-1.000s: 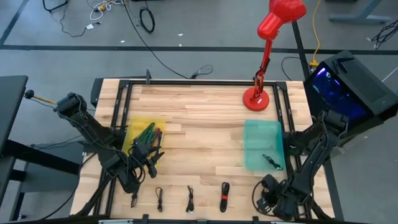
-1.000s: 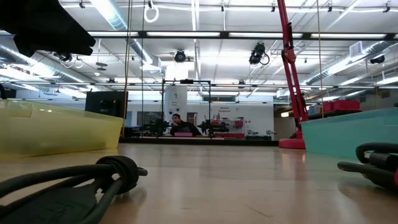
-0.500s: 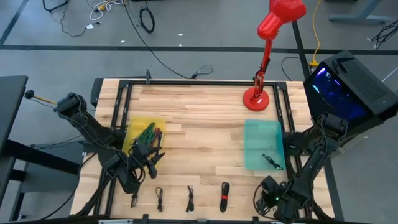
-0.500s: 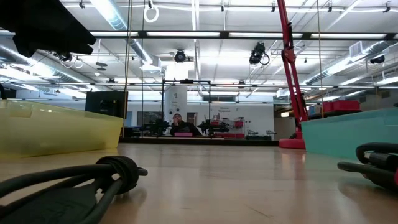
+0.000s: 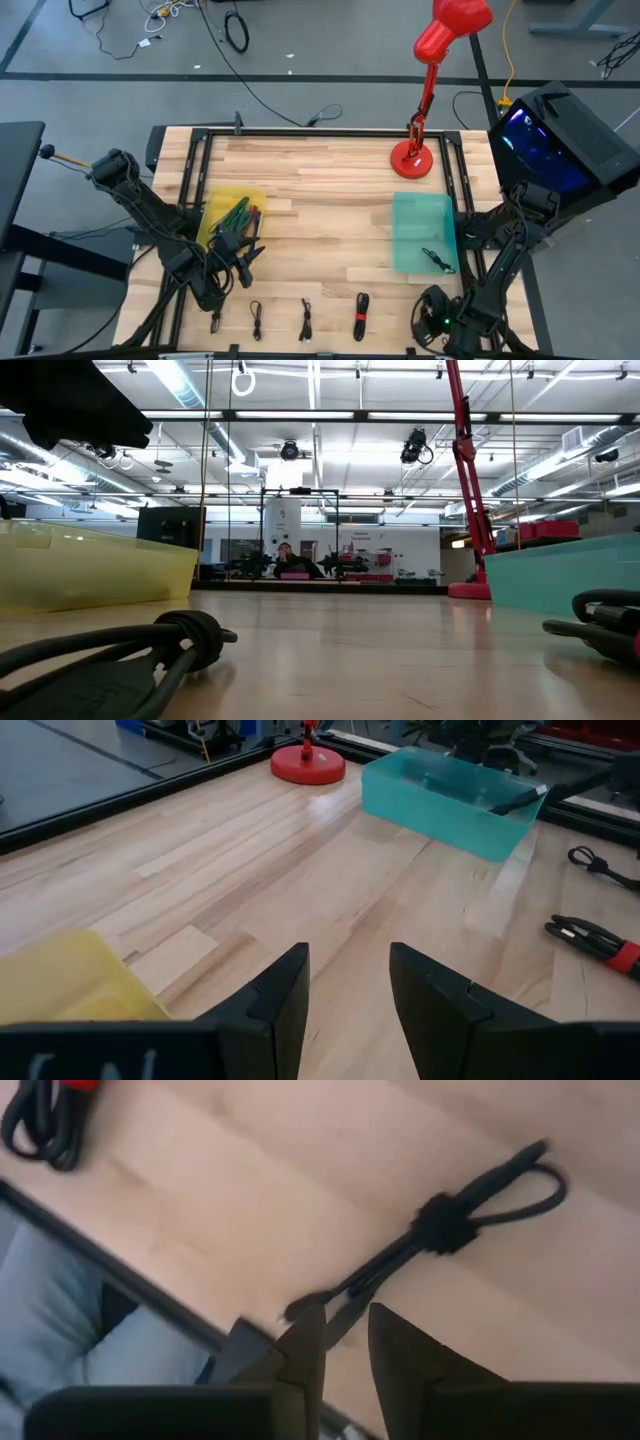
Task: Pick & Place USB Port
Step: Put the black charger cable into the green bin
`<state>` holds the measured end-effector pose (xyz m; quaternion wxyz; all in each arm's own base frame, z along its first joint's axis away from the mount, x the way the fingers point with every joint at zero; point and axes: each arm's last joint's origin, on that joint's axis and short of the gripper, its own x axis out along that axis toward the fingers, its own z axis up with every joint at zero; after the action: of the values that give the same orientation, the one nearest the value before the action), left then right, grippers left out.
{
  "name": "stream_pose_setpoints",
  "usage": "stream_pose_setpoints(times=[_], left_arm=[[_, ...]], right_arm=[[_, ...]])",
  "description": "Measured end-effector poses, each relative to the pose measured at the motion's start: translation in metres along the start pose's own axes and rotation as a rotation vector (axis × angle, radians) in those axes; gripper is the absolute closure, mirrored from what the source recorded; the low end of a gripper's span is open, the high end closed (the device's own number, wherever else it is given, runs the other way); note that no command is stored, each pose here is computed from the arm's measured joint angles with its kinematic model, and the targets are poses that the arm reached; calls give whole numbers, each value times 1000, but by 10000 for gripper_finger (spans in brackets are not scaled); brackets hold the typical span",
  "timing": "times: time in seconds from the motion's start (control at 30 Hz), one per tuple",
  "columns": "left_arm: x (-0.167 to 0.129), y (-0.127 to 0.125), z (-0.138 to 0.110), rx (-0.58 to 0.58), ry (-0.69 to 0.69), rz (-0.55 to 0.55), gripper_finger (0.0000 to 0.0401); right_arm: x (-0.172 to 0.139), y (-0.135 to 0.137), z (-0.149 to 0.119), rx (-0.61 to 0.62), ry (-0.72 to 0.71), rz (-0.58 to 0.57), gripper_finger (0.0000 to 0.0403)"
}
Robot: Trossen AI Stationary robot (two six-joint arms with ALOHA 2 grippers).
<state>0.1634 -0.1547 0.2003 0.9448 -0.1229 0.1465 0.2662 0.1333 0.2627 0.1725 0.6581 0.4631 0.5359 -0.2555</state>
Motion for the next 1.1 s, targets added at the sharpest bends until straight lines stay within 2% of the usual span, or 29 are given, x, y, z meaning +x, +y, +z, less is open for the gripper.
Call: stream_pose_setpoints(times=[0.07, 0.17, 0.3, 0.37, 0.47, 0.7, 0.83, 0.97, 1.1], left_arm=[[0, 0, 0, 0, 0, 0, 254], [0, 0, 0, 1, -1, 0, 254], [0, 0, 0, -2, -3, 2, 254], [0, 0, 0, -5, -3, 2, 254], [0, 0, 0, -6, -3, 2, 254], [0, 0, 0, -13, 0, -1, 254], [0, 0, 0, -13, 0, -1, 254], [0, -1, 0, -15, -3, -1, 254], [0, -2, 1, -28, -10, -5, 254]], right_arm=[[0, -1, 1, -23, -9, -12, 323], [0, 1, 0, -126, -16, 20, 329], [-1, 11, -1, -289, -104, 156, 334], [-1, 15, 0, -325, -128, 193, 337], [-1, 18, 1, -269, -113, 214, 346], [10, 13, -3, 41, 42, 83, 390], [32, 14, -10, 64, 121, 28, 398], [40, 15, -10, 71, 198, -30, 367], [39, 16, -11, 73, 200, -12, 314]])
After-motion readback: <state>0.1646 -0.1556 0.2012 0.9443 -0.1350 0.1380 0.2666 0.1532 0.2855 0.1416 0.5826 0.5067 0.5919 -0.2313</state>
